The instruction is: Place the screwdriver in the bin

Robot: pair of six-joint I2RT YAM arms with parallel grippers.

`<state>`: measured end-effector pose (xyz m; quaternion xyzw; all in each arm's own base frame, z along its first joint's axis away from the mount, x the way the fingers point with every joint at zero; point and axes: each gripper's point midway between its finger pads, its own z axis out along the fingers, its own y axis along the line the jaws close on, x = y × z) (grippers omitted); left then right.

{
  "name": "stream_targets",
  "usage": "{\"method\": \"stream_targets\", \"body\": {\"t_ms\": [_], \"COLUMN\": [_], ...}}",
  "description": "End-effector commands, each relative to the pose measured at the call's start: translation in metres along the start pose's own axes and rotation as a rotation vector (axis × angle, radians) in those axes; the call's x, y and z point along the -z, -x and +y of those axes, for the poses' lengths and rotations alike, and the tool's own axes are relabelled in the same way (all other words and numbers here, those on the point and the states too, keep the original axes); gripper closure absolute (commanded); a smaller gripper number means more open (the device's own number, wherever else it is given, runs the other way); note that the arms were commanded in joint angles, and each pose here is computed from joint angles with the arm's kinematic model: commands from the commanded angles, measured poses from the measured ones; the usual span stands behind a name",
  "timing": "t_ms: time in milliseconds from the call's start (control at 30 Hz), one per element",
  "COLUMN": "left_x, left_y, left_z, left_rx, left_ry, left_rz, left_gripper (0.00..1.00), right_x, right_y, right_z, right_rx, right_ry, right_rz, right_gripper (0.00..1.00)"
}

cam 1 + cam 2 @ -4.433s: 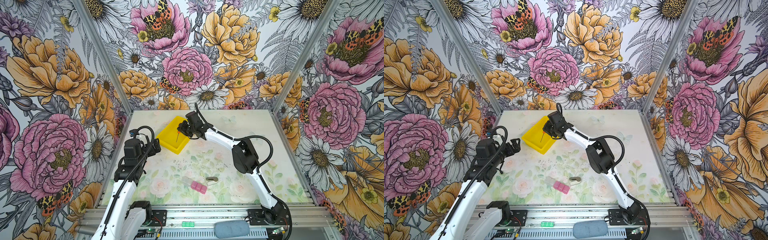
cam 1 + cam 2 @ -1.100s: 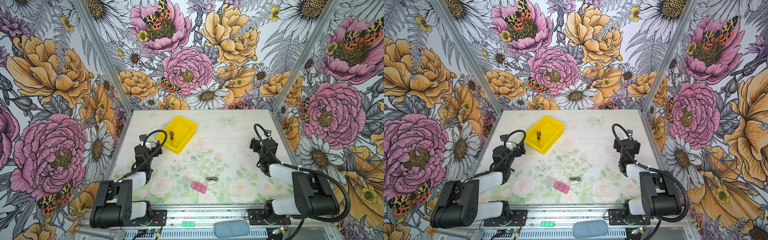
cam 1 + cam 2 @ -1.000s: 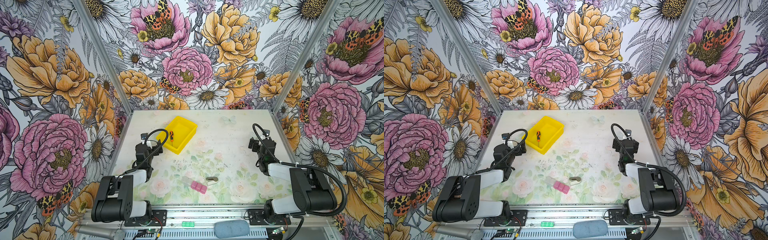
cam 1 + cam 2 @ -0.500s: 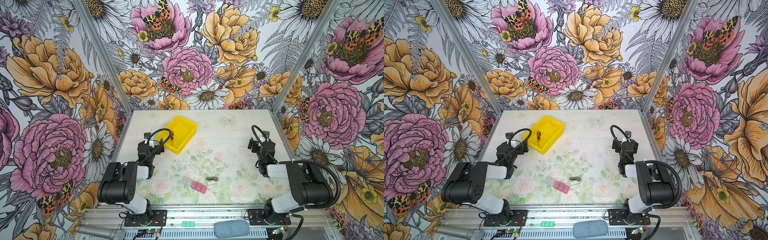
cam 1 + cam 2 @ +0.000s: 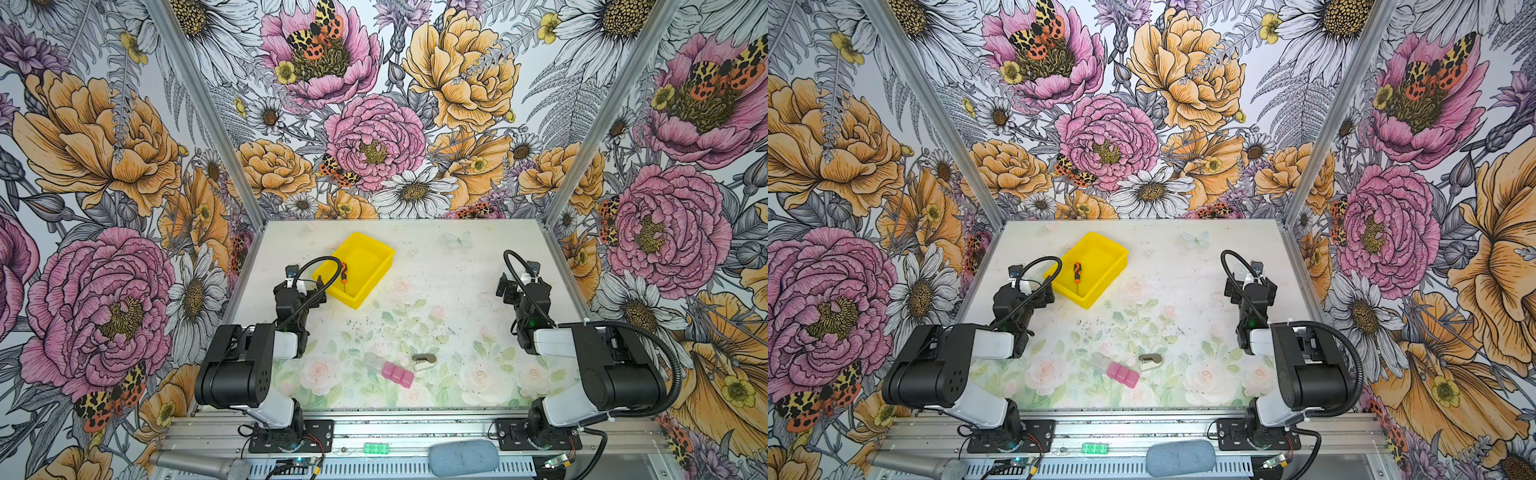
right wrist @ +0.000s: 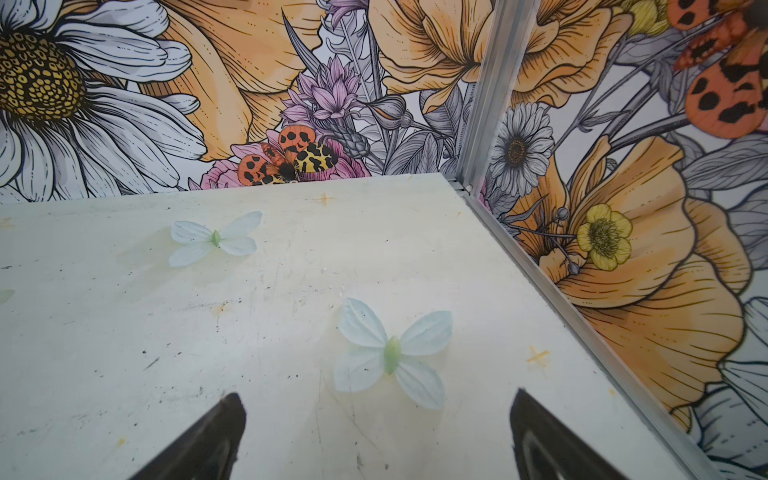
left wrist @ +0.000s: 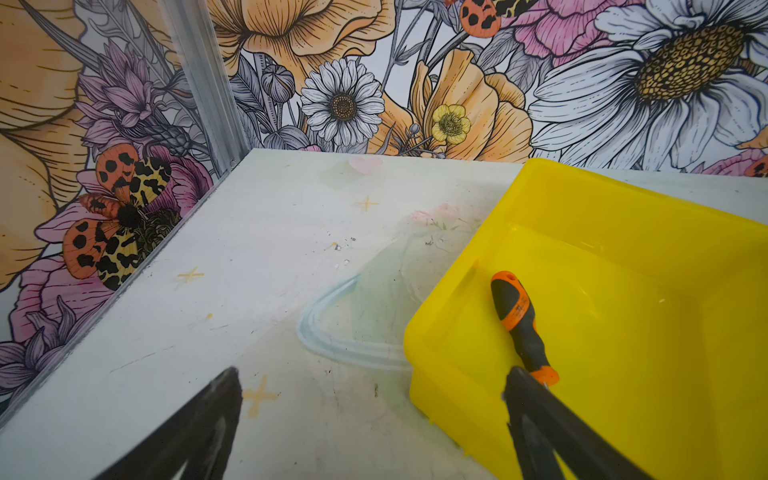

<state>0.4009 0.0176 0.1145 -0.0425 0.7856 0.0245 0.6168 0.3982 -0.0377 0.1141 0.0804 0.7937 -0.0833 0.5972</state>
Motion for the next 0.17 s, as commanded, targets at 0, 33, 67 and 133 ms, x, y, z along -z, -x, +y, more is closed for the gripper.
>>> {"method": "stream_targets", "body": {"t_ms": [0, 33, 67, 133], "left_x": [-0.0019, -0.0019, -0.002, -0.0017], "left_y": [0.0156, 0.0157, 0.0154, 0.0151], "left_z": [-0.0013, -0.0013, -0.001, -0.0013], "left_rx": [0.01, 0.011, 0.011, 0.011], "left_ry": [0.008, 0.008, 0.008, 0.008], "left_rz": [-0.049, -0.05, -0.049, -0.049], "left_gripper": [0.01, 0.01, 0.01, 0.01], "right_x": [-0.0002, -0.0002, -0.0002, -0.0001], "right_y": [-0.0005, -0.0001, 0.0003, -0.0003], "right_z": [0.0007, 0.0007, 0.0009, 0.0009], "right_rx": [0.001, 0.001, 0.001, 0.001], "right_ry": [0.01, 0.01, 0.011, 0.012], "right_rz": [-0.01, -0.011, -0.012, -0.01], "right_gripper": [0.01, 0.01, 0.0, 0.01]}}
